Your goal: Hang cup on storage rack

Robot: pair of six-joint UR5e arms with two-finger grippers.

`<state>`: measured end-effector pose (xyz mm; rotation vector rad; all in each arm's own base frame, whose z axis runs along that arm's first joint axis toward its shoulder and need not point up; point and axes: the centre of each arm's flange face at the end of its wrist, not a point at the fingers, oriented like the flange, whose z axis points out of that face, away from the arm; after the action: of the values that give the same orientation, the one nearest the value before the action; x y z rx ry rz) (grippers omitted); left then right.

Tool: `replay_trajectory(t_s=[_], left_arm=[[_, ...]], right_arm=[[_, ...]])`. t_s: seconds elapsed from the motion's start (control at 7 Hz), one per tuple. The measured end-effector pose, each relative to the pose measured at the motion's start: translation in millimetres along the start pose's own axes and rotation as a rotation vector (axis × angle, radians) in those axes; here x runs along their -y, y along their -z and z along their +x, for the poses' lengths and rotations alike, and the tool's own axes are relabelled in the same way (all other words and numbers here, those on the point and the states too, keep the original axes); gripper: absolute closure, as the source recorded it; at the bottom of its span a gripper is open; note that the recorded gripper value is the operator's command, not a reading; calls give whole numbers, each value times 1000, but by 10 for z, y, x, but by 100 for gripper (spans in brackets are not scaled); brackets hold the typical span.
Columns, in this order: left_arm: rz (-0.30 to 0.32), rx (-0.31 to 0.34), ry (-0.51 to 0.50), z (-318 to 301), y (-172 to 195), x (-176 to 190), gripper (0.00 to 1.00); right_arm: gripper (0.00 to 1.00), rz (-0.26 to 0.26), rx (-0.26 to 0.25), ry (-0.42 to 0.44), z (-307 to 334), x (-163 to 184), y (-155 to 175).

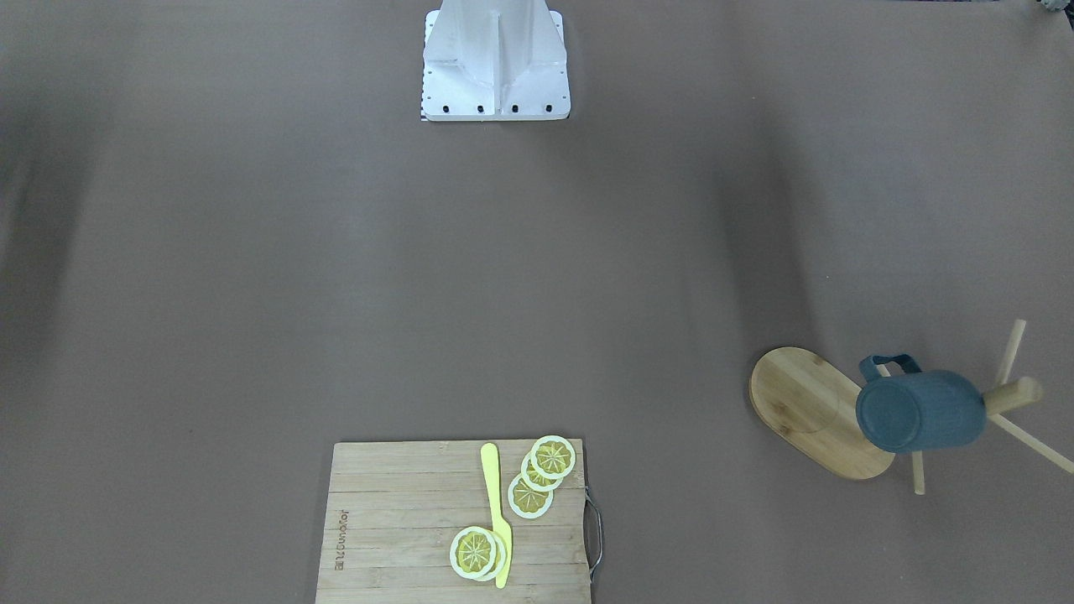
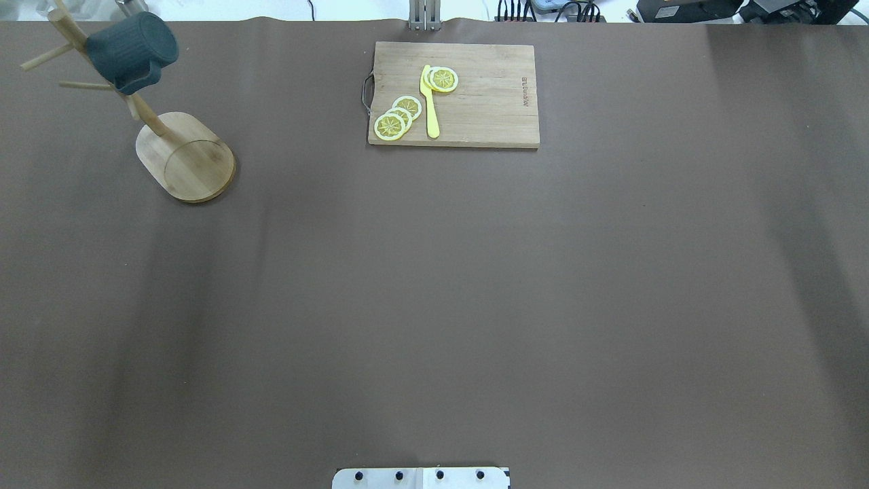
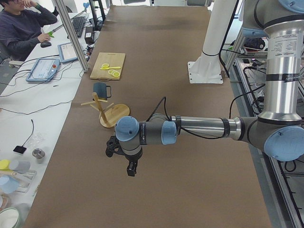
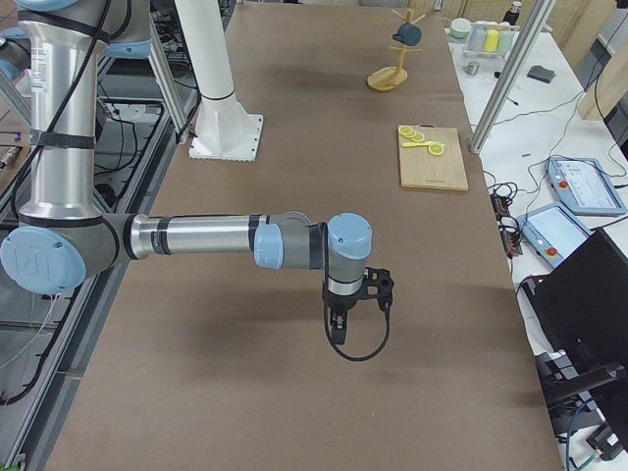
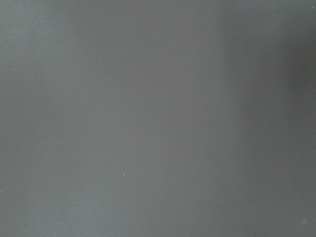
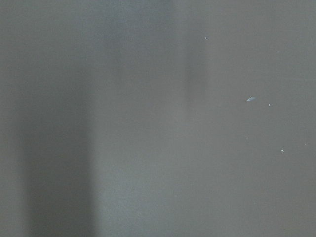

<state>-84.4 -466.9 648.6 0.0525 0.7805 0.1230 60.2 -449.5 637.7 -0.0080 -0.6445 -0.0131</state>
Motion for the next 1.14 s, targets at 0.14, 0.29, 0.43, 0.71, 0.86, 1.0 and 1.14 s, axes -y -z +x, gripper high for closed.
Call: replay_trajectory(t_s=[0.14,0.29,0.43,0.71,0.86,1.0,1.14], left_arm=[[2,1,-2,10,11,5,1],[2,1,-2,12,13,6,1],[2,0,-1,10,11,6,1],[1,-1,1,6,5,5,1],[-1,-1,3,-3,-7,-3,1],[-5,-2,7,-16,-28,-36,1],[-11,-4,13,-35,-60,-82,1]], right_arm=[[0,-5,2,-3,16,-8,-24],[0,-5,5,-1,13,-5,-23],[0,-4,7,3,7,0,-18],[0,-1,5,4,-1,19,-6],[0,1,3,6,-5,9,2],[0,3,1,10,-11,-1,13],[0,1,-2,10,-3,-11,7]])
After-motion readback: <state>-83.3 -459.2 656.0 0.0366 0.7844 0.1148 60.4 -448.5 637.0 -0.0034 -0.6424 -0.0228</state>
